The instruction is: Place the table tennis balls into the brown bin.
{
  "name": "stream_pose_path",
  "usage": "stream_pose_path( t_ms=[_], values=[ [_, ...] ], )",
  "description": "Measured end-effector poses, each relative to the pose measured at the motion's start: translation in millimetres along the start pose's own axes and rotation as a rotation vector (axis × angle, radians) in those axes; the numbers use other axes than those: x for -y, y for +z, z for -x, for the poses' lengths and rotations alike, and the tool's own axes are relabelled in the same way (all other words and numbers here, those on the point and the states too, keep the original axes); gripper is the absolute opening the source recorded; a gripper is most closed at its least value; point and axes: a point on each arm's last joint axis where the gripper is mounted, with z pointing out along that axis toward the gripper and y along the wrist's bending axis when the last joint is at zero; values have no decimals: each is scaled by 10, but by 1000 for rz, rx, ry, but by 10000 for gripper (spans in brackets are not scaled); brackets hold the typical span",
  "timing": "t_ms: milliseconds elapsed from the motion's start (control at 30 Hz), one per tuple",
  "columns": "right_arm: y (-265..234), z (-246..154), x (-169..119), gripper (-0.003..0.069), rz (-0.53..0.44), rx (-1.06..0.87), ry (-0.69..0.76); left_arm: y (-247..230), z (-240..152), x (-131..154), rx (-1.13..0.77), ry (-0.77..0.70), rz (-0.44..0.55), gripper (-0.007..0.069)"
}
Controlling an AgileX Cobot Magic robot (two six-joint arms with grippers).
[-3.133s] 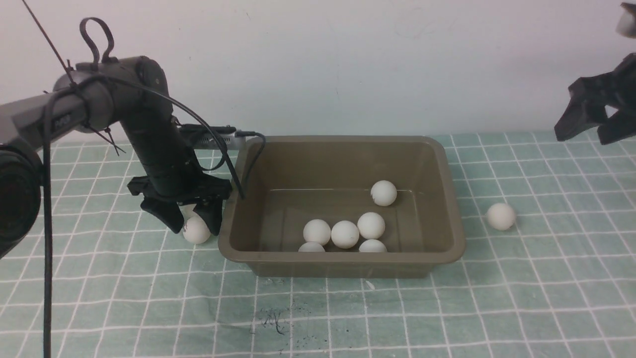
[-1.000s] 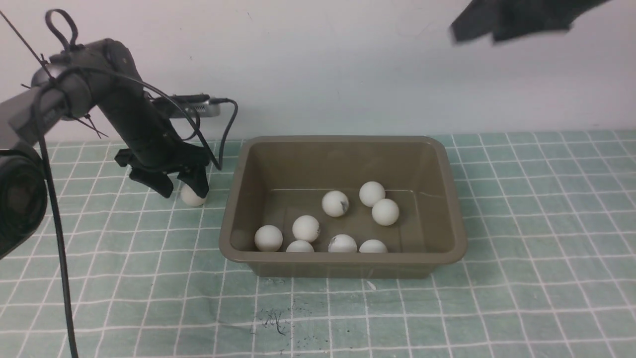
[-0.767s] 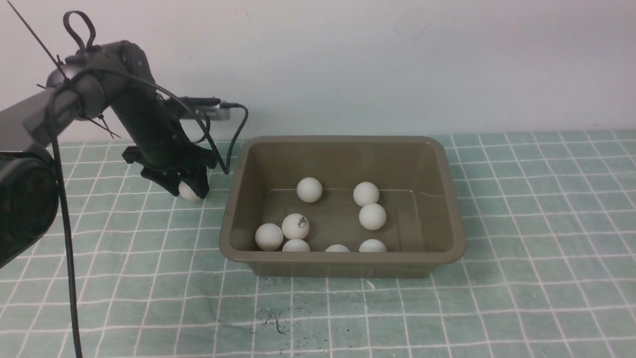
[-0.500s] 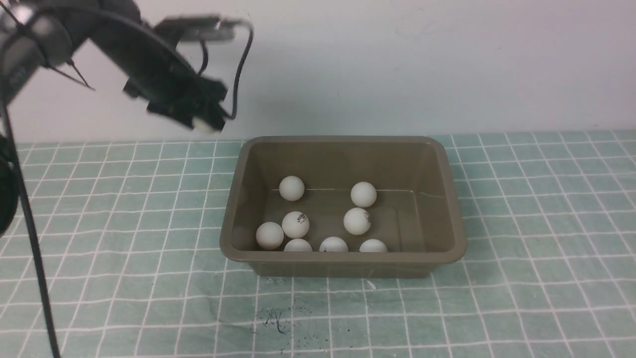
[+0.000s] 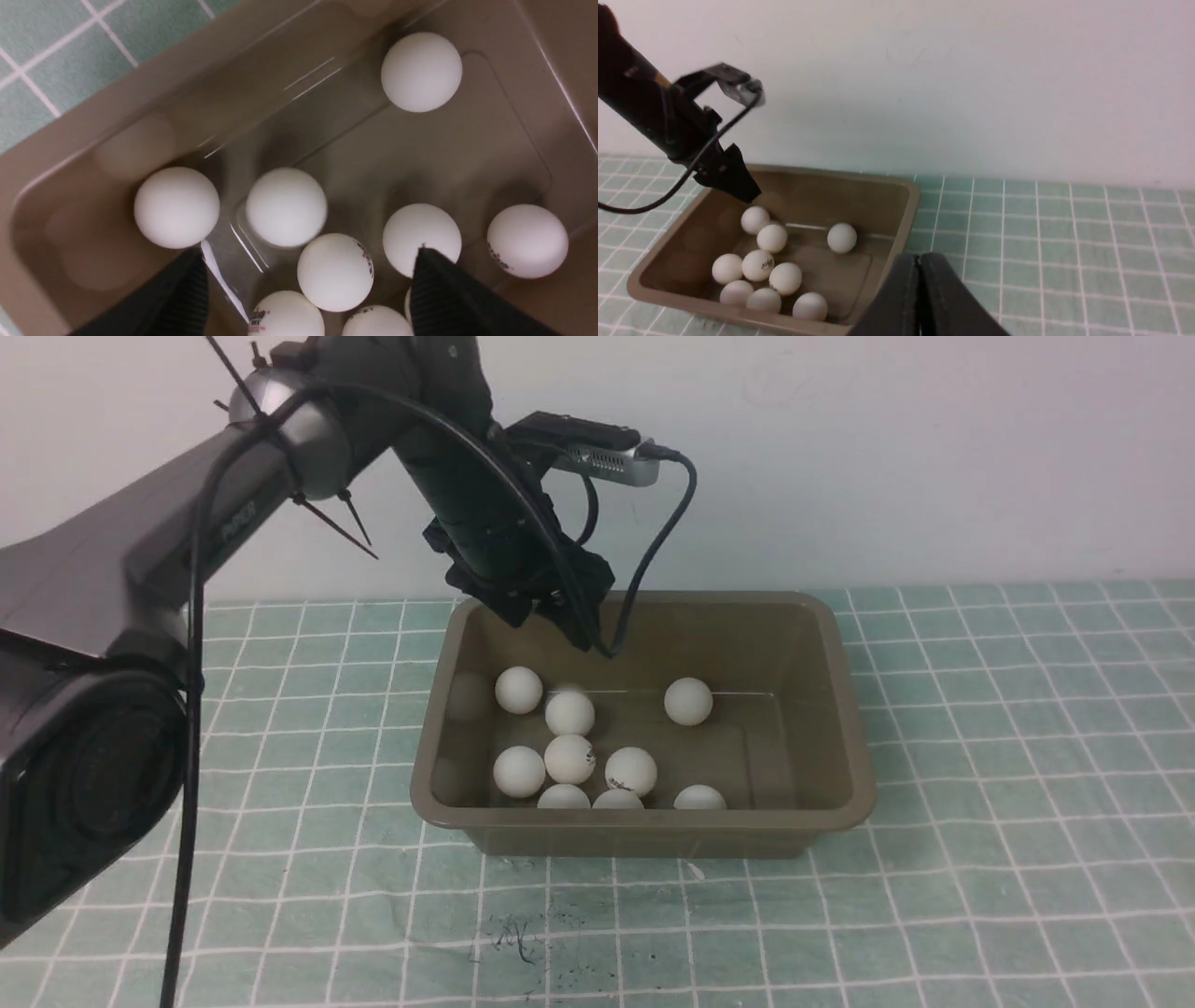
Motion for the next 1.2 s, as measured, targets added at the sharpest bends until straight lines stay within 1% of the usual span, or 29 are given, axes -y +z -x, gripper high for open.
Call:
stream_pose_path(
  t_ms=[67,133,167,233,267,300,333,367,400,500,533,567,633,667,700,867,900,933,967,1000,1033,1067,1200],
  values=[
    [-92,-76,-7,-15,-9,66,-23,-59,2,-3,8,-22,18,489],
    [-206,-202,-10,-15,-23,167,-38,-199,4,-21,31,-31,51,363],
    [-249,-272,-6,-15,-31,214,-41,-274,4,-32,44,-35,60,273],
    [-302,-423,7,-15,-42,286,-37,-527,2,-21,92,-37,76,130],
    [-315,-495,16,-15,-47,317,-31,-648,-8,-7,114,-34,81,74],
    [-323,-579,26,-15,-51,344,-23,-938,-40,45,166,-28,92,31],
    [-324,-606,29,-15,-52,351,-22,-933,-42,44,164,-28,91,27],
    [-325,-688,40,-15,-55,372,-17,-1324,-133,149,232,-20,98,4],
    [-324,-699,42,-15,-56,374,-16,-1314,-137,147,228,-21,97,3],
    [-314,-809,63,-15,-64,409,-9,-1904,-405,330,317,-5,102,-5],
    [-313,-810,66,-15,-65,415,-9,-1947,-453,348,318,-5,102,-5],
    [-315,-808,69,-15,-68,427,-9,-2190,-636,433,350,1,106,-5],
    [-318,-803,69,-15,-68,433,-8,-2299,-791,482,356,1,106,-5],
    [-319,-800,70,-15,-69,437,-8,-2422,-999,543,364,3,107,-5],
    [-319,-800,70,-15,-69,437,-8,-2500,-1122,580,378,5,109,-5],
    [-320,-799,69,-15,-67,438,-4,-2533,-1656,663,443,-3,120,-5],
    [-320,-799,68,-15,-66,438,-3,-2486,-1729,661,441,-7,120,-5],
    [-320,-799,68,-15,-65,439,-2,-2477,-1893,681,477,-8,126,-5],
    [-320,-799,68,-15,-65,439,-2,-2474,-1908,681,489,-8,128,-5],
    [-320,-799,68,-15,-65,439,-2,-2412,-2095,691,515,-12,133,-5],
    [-320,-799,68,-15,-65,439,-2,-2384,-2099,685,511,-14,133,-5],
    [-320,-799,68,-15,-65,439,-1,-2338,-2281,698,542,-16,139,-5],
    [-320,-799,68,-15,-65,439,-1,-2243,-2513,714,550,-27,134,-5]
  ],
)
